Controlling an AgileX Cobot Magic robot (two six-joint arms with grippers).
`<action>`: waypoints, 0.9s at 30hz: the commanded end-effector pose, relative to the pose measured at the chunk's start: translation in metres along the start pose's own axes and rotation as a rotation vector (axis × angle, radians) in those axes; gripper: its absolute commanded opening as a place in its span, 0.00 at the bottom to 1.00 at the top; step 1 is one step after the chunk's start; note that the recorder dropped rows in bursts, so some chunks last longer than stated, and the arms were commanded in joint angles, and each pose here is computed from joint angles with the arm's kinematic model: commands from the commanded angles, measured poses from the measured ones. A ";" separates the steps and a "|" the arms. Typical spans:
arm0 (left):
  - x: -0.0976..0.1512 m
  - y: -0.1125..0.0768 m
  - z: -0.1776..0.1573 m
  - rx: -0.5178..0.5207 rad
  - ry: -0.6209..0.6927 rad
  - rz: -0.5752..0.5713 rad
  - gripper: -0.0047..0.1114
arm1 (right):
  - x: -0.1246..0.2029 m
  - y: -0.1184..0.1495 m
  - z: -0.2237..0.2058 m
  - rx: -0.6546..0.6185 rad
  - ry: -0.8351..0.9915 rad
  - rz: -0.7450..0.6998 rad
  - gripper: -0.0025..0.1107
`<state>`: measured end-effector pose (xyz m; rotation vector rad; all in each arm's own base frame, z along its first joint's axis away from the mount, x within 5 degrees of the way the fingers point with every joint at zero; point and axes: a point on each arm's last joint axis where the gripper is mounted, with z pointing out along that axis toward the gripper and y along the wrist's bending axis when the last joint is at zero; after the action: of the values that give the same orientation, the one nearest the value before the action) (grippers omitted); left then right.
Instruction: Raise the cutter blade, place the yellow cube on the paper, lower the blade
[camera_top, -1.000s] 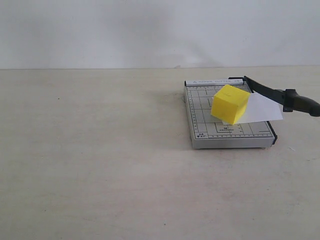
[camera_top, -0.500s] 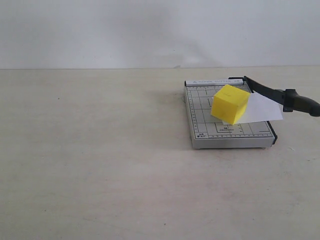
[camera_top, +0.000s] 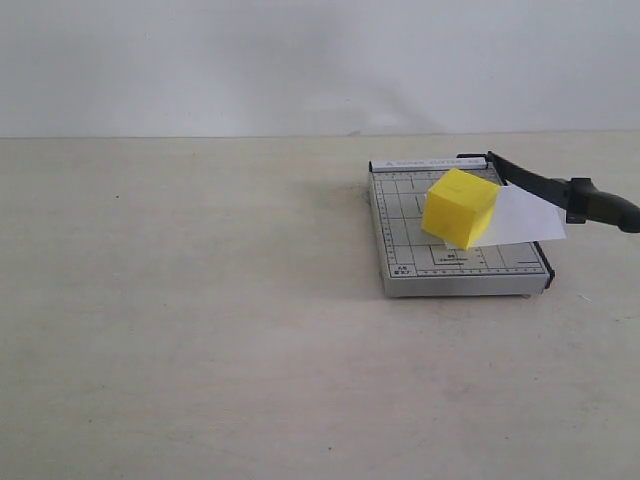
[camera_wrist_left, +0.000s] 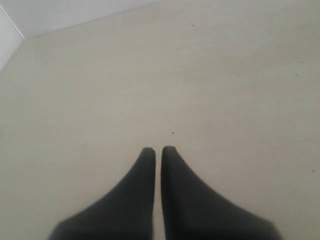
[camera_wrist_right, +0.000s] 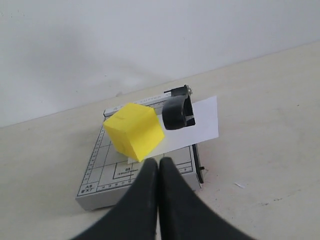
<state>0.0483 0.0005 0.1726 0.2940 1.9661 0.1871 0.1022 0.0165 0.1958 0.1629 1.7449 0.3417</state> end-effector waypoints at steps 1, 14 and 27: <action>-0.001 0.000 0.000 -0.009 -0.015 0.009 0.08 | 0.002 0.000 0.000 -0.005 0.021 0.019 0.03; -0.024 0.007 -0.002 -0.098 -0.301 0.058 0.08 | -0.142 0.073 0.028 -0.144 0.238 -0.441 0.59; -0.009 0.002 0.001 -0.028 -0.136 -0.022 0.08 | -0.162 0.074 0.145 0.204 0.888 -0.571 0.58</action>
<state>0.0533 -0.0003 0.1809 0.2844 1.8234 0.1981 0.2618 0.0573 0.3517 -0.3864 2.5265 -0.1983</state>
